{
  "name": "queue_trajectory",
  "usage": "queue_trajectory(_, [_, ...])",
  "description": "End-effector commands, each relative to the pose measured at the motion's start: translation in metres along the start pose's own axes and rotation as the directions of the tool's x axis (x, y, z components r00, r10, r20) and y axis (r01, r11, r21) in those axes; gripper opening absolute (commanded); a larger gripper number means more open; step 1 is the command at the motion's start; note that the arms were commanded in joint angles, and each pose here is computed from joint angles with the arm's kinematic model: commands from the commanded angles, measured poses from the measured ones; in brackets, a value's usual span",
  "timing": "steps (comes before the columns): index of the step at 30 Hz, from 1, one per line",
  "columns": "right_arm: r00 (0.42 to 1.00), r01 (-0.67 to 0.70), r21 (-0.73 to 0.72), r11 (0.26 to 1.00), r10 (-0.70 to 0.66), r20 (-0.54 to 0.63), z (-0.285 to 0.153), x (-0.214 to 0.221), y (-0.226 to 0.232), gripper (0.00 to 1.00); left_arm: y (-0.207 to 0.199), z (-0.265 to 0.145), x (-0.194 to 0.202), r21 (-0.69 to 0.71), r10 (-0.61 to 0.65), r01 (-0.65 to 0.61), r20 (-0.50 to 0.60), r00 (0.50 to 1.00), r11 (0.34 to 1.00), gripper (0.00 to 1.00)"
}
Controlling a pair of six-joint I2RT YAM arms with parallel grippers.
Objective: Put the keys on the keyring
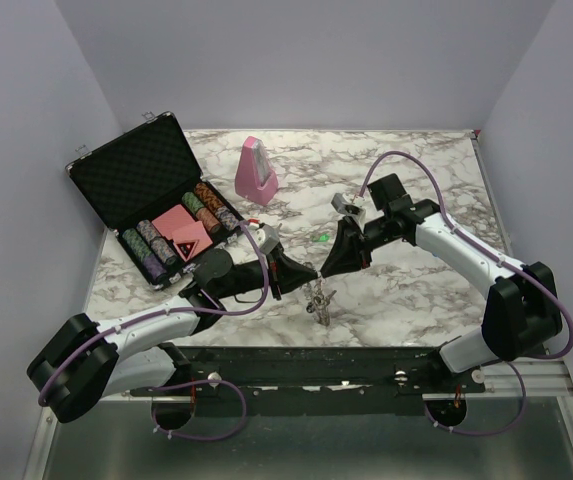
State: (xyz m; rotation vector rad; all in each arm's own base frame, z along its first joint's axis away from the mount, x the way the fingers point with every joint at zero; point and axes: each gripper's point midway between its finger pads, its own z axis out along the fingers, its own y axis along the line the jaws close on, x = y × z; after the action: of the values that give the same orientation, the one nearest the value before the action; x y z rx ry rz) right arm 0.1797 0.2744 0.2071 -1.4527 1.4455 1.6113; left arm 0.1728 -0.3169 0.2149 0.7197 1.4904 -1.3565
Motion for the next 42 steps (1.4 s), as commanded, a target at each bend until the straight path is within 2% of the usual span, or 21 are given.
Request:
queue_trajectory(1, [1.000,-0.009,-0.031,0.999,0.009,0.004,0.004,0.001,0.008,0.17,-0.005,0.007,-0.027,0.018,0.037,-0.038,0.077,0.996,0.999,0.00])
queue_trajectory(9, [1.000,-0.016,-0.035,0.999,0.015,-0.002,0.007,0.003,0.008,0.11,-0.007,0.007,-0.028,0.024,0.037,-0.039,0.079,0.996,0.999,0.00])
queue_trajectory(17, [1.000,-0.021,-0.026,0.999,0.021,-0.010,0.007,0.005,0.006,0.15,-0.004,0.005,-0.027,0.004,0.042,-0.042,0.085,0.996,0.999,0.00])
queue_trajectory(19, [1.000,-0.021,-0.026,0.999,0.021,-0.012,0.007,0.005,0.006,0.11,-0.004,0.005,-0.029,0.003,0.042,-0.042,0.088,0.995,0.999,0.00])
queue_trajectory(21, [1.000,-0.019,-0.025,0.999,0.019,-0.015,0.008,0.005,0.006,0.00,-0.003,0.005,-0.028,0.001,0.041,-0.041,0.088,0.995,0.999,0.00])
queue_trajectory(28, [0.999,0.004,0.002,1.000,-0.004,-0.047,0.006,0.006,0.001,0.00,0.000,0.005,-0.025,-0.019,0.015,-0.014,0.071,0.997,1.000,0.01])
queue_trajectory(32, [0.997,0.022,0.026,0.999,-0.020,-0.078,0.004,0.009,-0.002,0.00,0.001,0.000,-0.021,-0.035,0.025,-0.023,0.044,0.999,0.999,0.30])
queue_trajectory(38, [0.985,0.083,0.057,0.995,-0.073,-0.154,-0.003,0.014,-0.006,0.00,-0.008,-0.018,-0.023,-0.009,0.144,-0.144,-0.003,0.990,0.989,0.73])
queue_trajectory(40, [0.972,0.122,0.067,0.990,-0.106,-0.209,-0.008,0.018,-0.006,0.00,-0.009,-0.023,-0.021,0.010,0.176,-0.176,-0.046,0.983,0.984,0.84])
queue_trajectory(42, [0.949,0.173,0.069,0.983,-0.148,-0.278,-0.016,0.020,-0.006,0.00,-0.013,-0.024,-0.017,0.053,0.202,-0.198,-0.105,0.974,0.979,0.88])
